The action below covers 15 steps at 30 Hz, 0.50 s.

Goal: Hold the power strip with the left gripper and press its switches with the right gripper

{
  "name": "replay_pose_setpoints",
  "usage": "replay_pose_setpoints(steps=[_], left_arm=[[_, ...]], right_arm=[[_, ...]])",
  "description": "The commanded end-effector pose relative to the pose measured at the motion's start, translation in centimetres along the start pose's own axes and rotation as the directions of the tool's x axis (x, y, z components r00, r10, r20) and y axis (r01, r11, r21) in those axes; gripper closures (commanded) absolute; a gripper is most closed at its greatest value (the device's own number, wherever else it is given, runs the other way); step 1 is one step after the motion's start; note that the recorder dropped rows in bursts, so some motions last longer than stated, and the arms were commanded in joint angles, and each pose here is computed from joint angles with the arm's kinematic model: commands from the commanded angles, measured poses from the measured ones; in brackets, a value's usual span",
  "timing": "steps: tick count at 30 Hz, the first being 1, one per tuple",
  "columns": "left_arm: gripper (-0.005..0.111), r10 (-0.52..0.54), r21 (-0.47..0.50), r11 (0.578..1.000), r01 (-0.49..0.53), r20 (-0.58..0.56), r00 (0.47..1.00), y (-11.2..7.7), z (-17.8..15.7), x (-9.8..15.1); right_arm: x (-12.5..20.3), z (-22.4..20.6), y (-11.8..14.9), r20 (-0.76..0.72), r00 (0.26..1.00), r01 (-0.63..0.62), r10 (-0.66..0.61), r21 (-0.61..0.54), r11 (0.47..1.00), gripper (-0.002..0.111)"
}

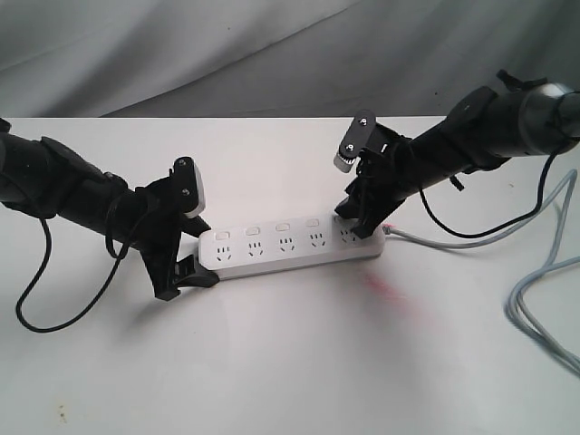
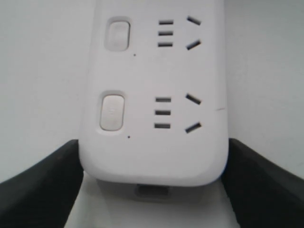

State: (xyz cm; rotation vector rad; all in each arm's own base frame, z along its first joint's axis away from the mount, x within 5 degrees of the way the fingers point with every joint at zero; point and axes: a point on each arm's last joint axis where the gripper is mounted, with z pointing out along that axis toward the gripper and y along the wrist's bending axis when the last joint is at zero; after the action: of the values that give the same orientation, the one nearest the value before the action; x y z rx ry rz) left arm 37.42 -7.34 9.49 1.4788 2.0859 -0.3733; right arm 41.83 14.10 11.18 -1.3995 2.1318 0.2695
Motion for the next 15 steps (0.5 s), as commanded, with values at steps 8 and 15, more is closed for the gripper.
replay_pose_setpoints(steps=[8,15], left_arm=[[0.041,0.013,0.003,1.0,-0.013,-0.004,1.0,-0.1,0.1,-0.1],[0.041,0.013,0.003,1.0,-0.013,-0.004,1.0,-0.1,0.1,-0.1]], right_arm=[[-2.9,-4.0,0.5,0.067,0.996,0.058,-0.062,0.058,0.997,0.069],[-6.5,-9.5,1.4,0.171,0.982,0.061,-0.08,0.111,0.992,0.069]])
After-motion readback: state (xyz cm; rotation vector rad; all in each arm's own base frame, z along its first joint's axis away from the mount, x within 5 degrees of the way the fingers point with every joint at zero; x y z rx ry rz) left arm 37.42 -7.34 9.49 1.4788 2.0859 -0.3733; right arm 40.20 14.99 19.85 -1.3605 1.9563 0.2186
